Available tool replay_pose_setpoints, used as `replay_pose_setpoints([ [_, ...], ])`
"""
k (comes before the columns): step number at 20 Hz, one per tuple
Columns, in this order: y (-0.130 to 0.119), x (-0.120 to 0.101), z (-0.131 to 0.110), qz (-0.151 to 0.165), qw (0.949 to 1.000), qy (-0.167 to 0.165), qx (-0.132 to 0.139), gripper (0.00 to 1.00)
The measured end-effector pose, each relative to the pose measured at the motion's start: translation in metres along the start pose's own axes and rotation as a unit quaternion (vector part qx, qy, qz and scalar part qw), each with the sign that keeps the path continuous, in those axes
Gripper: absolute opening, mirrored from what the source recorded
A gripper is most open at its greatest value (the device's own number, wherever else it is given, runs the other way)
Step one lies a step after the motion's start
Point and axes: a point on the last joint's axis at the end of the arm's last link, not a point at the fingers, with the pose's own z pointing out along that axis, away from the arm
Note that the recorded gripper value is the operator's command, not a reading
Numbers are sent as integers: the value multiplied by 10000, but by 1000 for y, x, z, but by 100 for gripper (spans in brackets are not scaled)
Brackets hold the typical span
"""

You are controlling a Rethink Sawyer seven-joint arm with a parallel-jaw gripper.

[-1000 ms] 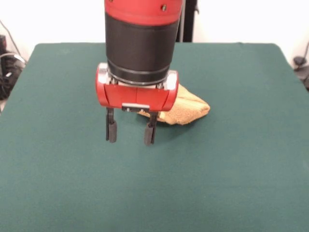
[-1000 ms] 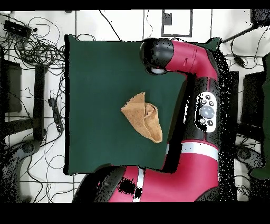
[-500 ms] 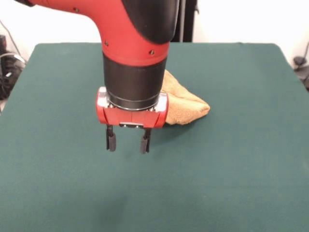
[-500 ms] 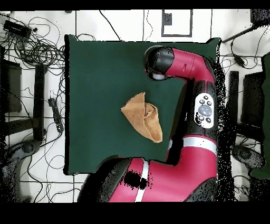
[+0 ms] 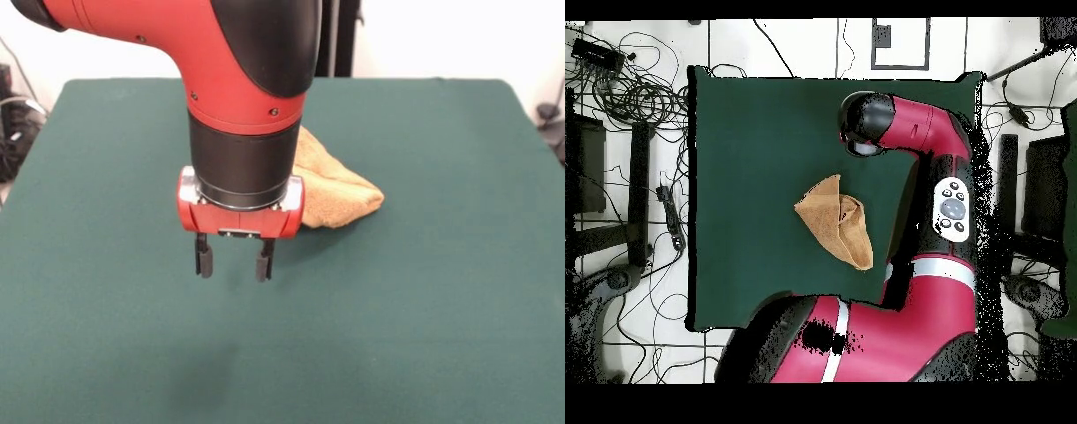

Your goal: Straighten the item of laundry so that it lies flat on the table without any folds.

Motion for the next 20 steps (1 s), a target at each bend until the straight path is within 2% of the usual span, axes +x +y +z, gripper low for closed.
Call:
replay_pose_setpoints([
  [14,0,0,0,-2,10000,-1,-1,100],
  [20,8,0,-1,-50,10000,-5,1,100],
])
